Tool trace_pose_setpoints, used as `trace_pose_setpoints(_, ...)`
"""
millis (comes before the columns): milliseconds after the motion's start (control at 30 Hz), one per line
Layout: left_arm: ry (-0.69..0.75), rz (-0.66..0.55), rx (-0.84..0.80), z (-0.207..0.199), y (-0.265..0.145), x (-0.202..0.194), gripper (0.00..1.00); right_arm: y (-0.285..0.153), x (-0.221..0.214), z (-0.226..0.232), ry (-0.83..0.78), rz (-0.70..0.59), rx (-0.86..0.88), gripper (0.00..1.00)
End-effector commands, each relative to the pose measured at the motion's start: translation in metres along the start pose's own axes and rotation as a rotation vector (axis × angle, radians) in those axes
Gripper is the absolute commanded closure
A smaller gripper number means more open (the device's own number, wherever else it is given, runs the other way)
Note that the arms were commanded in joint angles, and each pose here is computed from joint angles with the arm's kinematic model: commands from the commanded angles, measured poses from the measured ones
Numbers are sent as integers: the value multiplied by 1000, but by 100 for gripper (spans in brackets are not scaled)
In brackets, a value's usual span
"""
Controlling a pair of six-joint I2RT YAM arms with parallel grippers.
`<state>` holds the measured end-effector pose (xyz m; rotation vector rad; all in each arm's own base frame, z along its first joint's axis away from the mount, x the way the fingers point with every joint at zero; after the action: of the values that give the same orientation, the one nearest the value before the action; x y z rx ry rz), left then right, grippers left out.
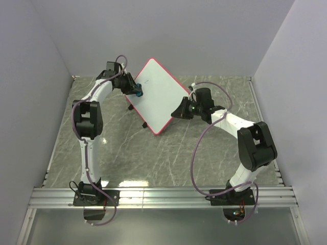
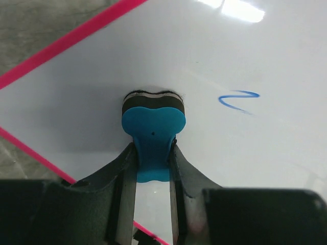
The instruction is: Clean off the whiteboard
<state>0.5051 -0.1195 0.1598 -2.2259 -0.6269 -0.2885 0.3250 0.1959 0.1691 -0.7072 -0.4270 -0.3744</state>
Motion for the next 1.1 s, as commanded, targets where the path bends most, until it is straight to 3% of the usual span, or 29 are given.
trace_pose_setpoints(0, 11, 104, 241, 47, 42, -47, 100, -6, -78, -17, -105, 395, -46, 100)
trace_pose_setpoints(233, -23, 122, 253, 59, 40, -52, 100, -7, -79, -17, -103, 393, -45, 100)
trace_pose_setpoints(433, 50, 72, 126, 9, 35, -37, 100, -5, -78, -18, -102, 403, -47, 100)
trace_pose_setpoints(700, 214, -24, -106, -88, 22, -10, 100, -5, -78, -17, -103, 403, -46, 100)
trace_pose_setpoints(900, 177, -96, -94, -73, 26, 15, 100, -7, -79, -18, -104, 405, -52, 100)
trace_pose_setpoints(1067, 123, -115, 5, -33, 35, 23, 100, -9, -79, -16, -111, 399, -53, 100)
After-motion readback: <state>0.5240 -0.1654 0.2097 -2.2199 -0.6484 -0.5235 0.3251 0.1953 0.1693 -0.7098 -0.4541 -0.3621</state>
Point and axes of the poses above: each gripper's point midway between its finger pads, its own y axis out along the fingers, its own z axis along the line the jaws close on, x = y × z, the point moved 9 cm from there along -y, back along the fingers, and after that the axes turned 1 degree about -y, right-handed, at the moved point
